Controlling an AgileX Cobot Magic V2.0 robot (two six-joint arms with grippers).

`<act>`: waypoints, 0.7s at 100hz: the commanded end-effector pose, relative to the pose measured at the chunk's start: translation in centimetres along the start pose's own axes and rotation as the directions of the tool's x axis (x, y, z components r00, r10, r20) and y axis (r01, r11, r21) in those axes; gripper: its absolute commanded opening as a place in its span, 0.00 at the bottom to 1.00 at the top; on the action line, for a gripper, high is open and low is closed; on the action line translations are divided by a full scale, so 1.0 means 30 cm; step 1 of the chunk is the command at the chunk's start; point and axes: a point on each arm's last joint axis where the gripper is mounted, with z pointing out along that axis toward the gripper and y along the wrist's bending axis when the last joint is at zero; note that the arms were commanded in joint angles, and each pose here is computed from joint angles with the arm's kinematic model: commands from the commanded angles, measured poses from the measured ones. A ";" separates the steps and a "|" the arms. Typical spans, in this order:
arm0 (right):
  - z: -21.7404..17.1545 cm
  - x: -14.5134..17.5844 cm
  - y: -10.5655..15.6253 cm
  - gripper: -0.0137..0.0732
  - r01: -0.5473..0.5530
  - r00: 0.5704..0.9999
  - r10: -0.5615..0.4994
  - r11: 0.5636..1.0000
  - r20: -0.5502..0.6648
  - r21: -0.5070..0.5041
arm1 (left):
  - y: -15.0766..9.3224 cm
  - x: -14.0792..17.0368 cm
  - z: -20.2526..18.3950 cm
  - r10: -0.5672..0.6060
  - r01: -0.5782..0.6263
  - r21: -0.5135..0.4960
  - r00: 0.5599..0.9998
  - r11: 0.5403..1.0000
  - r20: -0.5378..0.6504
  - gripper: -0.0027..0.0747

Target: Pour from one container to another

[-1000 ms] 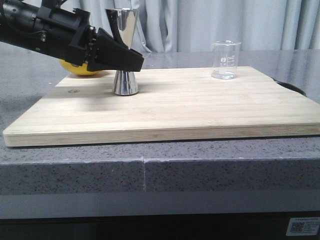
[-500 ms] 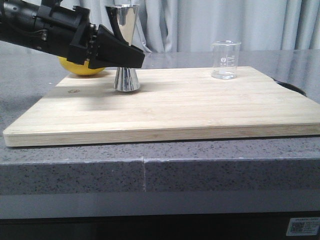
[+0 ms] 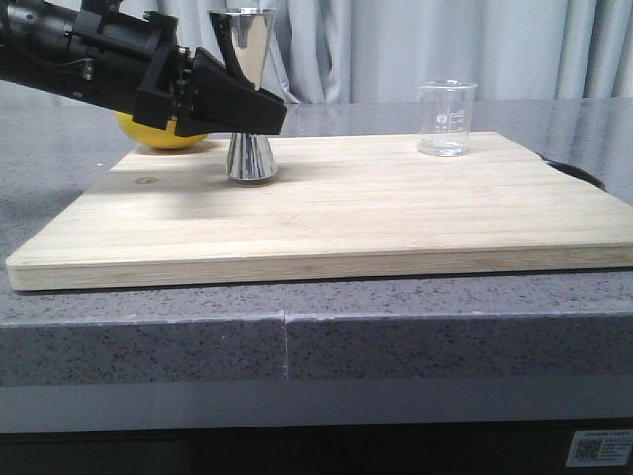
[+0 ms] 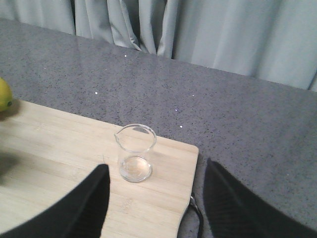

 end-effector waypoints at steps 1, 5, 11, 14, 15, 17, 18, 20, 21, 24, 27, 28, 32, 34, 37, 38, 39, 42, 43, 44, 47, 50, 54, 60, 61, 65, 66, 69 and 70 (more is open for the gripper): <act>-0.022 -0.059 -0.005 0.59 0.004 0.994 -0.004 1.000 0.113 0.004 | -0.013 -0.121 -0.034 0.045 -0.047 0.011 0.989 0.999 0.144 0.02; -0.022 -0.059 -0.005 0.59 0.004 0.994 -0.004 1.000 0.113 0.004 | -0.013 -0.121 -0.034 0.045 -0.047 0.011 0.989 0.999 0.144 0.02; -0.022 -0.059 -0.005 0.59 0.004 0.994 -0.004 1.000 0.113 0.004 | -0.013 -0.121 -0.034 0.045 -0.047 0.011 0.989 0.999 0.144 0.02; -0.022 -0.059 -0.005 0.59 0.004 0.994 -0.004 1.000 0.113 0.004 | -0.013 -0.121 -0.034 0.045 -0.047 0.011 0.989 0.999 0.144 0.02; -0.022 -0.059 -0.005 0.59 0.004 0.994 -0.004 1.000 0.113 0.004 | -0.013 -0.121 -0.034 0.045 -0.047 0.011 0.989 0.999 0.144 0.02; -0.022 -0.059 -0.005 0.59 0.004 0.994 -0.004 1.000 0.113 0.004 | -0.013 -0.121 -0.034 0.045 -0.047 0.011 0.989 0.999 0.144 0.02; -0.022 -0.059 -0.005 0.59 0.004 0.994 -0.004 1.000 0.113 0.004 | -0.013 -0.121 -0.034 0.045 -0.047 0.011 0.989 0.999 0.144 0.02; -0.022 -0.059 -0.005 0.59 0.004 0.994 -0.004 1.000 0.113 0.004 | -0.013 -0.121 -0.034 0.045 -0.047 0.011 0.989 0.999 0.144 0.02; -0.022 -0.059 -0.005 0.59 0.004 0.994 -0.004 1.000 0.113 0.004 | -0.013 -0.121 -0.034 0.045 -0.047 0.011 0.989 0.999 0.144 0.02; -0.022 -0.059 -0.005 0.59 0.004 0.994 -0.004 1.000 0.113 0.004 | -0.013 -0.121 -0.034 0.045 -0.047 0.011 0.989 0.999 0.144 0.02; -0.022 -0.059 -0.005 0.59 0.004 0.994 -0.004 1.000 0.113 0.004 | -0.013 -0.121 -0.034 0.045 -0.047 0.011 0.989 0.999 0.144 0.02; -0.022 -0.059 -0.005 0.59 0.004 0.994 -0.004 1.000 0.113 0.004 | -0.013 -0.121 -0.034 0.045 -0.047 0.011 0.989 0.999 0.144 0.02; -0.022 -0.059 -0.005 0.59 0.004 0.994 -0.004 1.000 0.113 0.004 | -0.013 -0.121 -0.034 0.045 -0.047 0.011 0.989 0.999 0.144 0.02; -0.022 -0.059 -0.005 0.59 0.004 0.994 -0.004 1.000 0.113 0.004 | -0.012 -0.122 -0.034 0.044 -0.045 0.009 0.988 0.999 0.146 0.02; -0.022 -0.059 -0.005 0.59 0.004 0.994 -0.004 1.000 0.113 0.004 | -0.013 -0.120 -0.034 0.040 -0.042 0.009 0.988 0.999 0.147 0.02; -0.022 -0.059 -0.005 0.59 0.004 0.994 -0.004 1.000 0.113 0.004 | -0.013 -0.118 -0.033 0.039 -0.040 0.008 0.989 0.999 0.145 0.02; -0.022 -0.059 -0.005 0.59 0.004 0.994 -0.004 1.000 0.113 0.004 | -0.013 -0.119 -0.033 0.039 -0.041 0.008 0.989 0.999 0.145 0.02; -0.022 -0.059 -0.005 0.59 0.004 0.994 -0.004 1.000 0.113 0.004 | -0.014 -0.117 -0.033 0.037 -0.039 0.008 0.989 0.999 0.145 0.02; -0.022 -0.059 -0.005 0.59 0.004 0.994 -0.004 1.000 0.113 0.004 | -0.014 -0.117 -0.033 0.037 -0.039 0.008 0.989 0.999 0.145 0.02; -0.022 -0.059 -0.005 0.59 0.004 0.994 -0.004 1.000 0.113 0.004 | -0.015 -0.114 -0.033 0.034 -0.036 0.009 0.989 0.999 0.144 0.02; -0.022 -0.059 -0.005 0.59 0.004 0.994 -0.004 1.000 0.113 0.004 | -0.016 -0.113 -0.033 0.033 -0.035 0.010 0.989 0.999 0.144 0.02; -0.022 -0.061 -0.005 0.59 0.004 0.993 -0.004 1.000 0.118 0.004 | -0.016 -0.112 -0.032 0.030 -0.032 0.009 0.989 0.999 0.145 0.02; -0.022 -0.061 -0.005 0.59 0.004 0.993 -0.004 1.000 0.118 0.004 | -0.016 -0.112 -0.032 0.030 -0.032 0.009 0.989 0.999 0.145 0.02; -0.022 -0.061 -0.005 0.59 0.004 0.993 -0.004 1.000 0.118 0.004 | -0.016 -0.112 -0.032 0.030 -0.032 0.009 0.989 0.999 0.145 0.02; -0.022 -0.061 -0.005 0.59 0.004 0.993 -0.004 1.000 0.118 0.004 | -0.016 -0.112 -0.032 0.030 -0.032 0.009 0.989 0.999 0.145 0.02; -0.022 -0.059 -0.005 0.59 0.004 0.994 -0.004 1.000 0.113 0.004 | -0.016 -0.112 -0.032 0.030 -0.032 0.009 0.989 0.999 0.145 0.02; -0.022 -0.061 -0.005 0.59 0.004 0.993 -0.004 1.000 0.118 0.004 | -0.016 -0.112 -0.032 0.030 -0.032 0.009 0.989 0.999 0.145 0.02; -0.022 -0.061 -0.005 0.59 0.004 0.993 -0.004 1.000 0.118 0.004 | -0.016 -0.112 -0.032 0.030 -0.032 0.009 0.989 0.999 0.145 0.02; -0.022 -0.061 -0.005 0.59 0.004 0.993 -0.004 1.000 0.118 0.004 | -0.016 -0.112 -0.032 0.030 -0.032 0.009 0.989 0.999 0.145 0.02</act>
